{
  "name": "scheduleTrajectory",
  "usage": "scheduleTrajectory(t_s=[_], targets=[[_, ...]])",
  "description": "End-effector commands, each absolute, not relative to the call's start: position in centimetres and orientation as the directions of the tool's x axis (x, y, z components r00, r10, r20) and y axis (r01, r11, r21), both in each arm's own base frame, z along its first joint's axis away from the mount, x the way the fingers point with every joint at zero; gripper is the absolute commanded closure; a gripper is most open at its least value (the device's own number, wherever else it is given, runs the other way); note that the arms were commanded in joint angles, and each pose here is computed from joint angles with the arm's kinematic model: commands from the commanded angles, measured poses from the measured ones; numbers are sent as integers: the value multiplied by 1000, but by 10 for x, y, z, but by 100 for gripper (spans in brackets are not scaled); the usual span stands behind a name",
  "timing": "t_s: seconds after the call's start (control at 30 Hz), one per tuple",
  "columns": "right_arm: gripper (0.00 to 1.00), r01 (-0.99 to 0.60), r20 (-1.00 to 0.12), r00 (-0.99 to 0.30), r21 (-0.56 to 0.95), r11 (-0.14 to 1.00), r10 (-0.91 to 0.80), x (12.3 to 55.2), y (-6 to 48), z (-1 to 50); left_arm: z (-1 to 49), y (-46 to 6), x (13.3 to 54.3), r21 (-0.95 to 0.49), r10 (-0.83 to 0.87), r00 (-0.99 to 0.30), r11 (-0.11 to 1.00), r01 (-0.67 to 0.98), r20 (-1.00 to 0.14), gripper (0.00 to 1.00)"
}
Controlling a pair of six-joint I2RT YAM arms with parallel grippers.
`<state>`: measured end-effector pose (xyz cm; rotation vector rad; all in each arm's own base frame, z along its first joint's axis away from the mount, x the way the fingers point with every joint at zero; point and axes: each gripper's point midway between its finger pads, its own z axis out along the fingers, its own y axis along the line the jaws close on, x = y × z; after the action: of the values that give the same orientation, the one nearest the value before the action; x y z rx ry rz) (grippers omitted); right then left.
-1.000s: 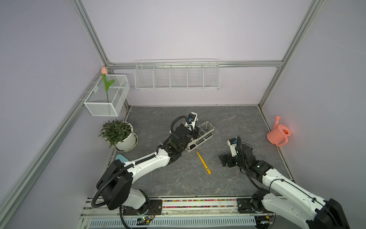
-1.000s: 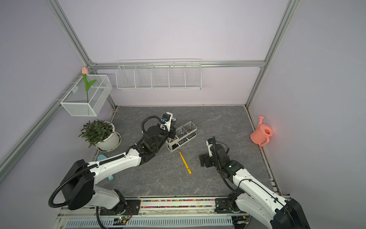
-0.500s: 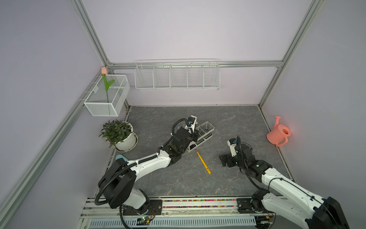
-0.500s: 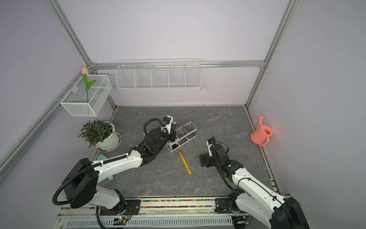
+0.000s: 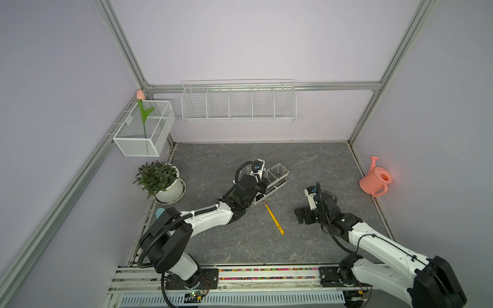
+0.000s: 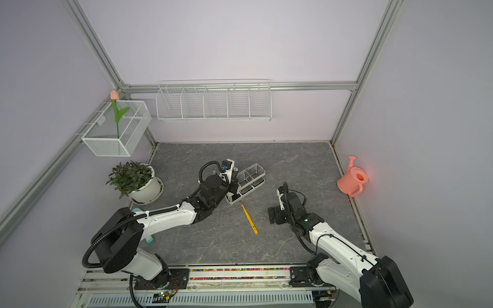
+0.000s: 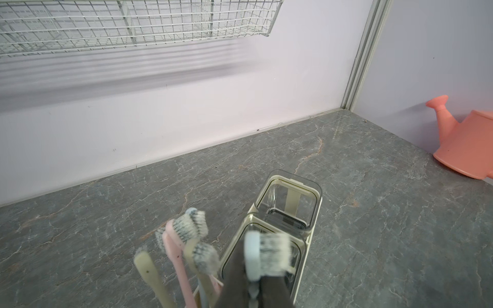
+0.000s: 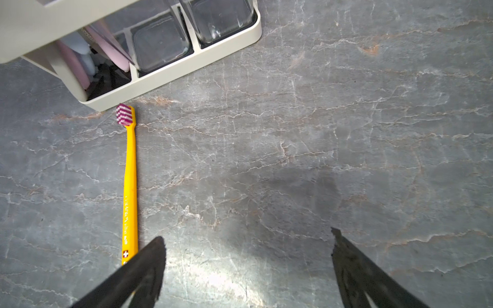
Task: Place the toothbrush into the toothbrush holder
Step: Place the toothbrush in the toothbrush holder.
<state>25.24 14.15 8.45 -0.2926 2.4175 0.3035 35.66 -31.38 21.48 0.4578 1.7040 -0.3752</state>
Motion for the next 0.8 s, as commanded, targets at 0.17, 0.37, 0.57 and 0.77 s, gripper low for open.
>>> scheduleTrajectory(t_s=[0.17,0.37,0.57,0.77], targets=[[1,-311,-671,-733,185,932,-111,264,155,101,204,-312,362,-49,44,-173,864,501,-984,100],[1,-316,-664,-739,197,928,-111,266,158,101,195,-313,362,-54,45,-182,861,505,-982,100],[1,-308,-651,-751,198,931,-110,266,158,96,185,-315,364,-58,46,-192,860,506,-980,99],[1,-302,-648,-754,195,933,-109,267,156,97,177,-317,366,-59,51,-196,855,516,-979,98]])
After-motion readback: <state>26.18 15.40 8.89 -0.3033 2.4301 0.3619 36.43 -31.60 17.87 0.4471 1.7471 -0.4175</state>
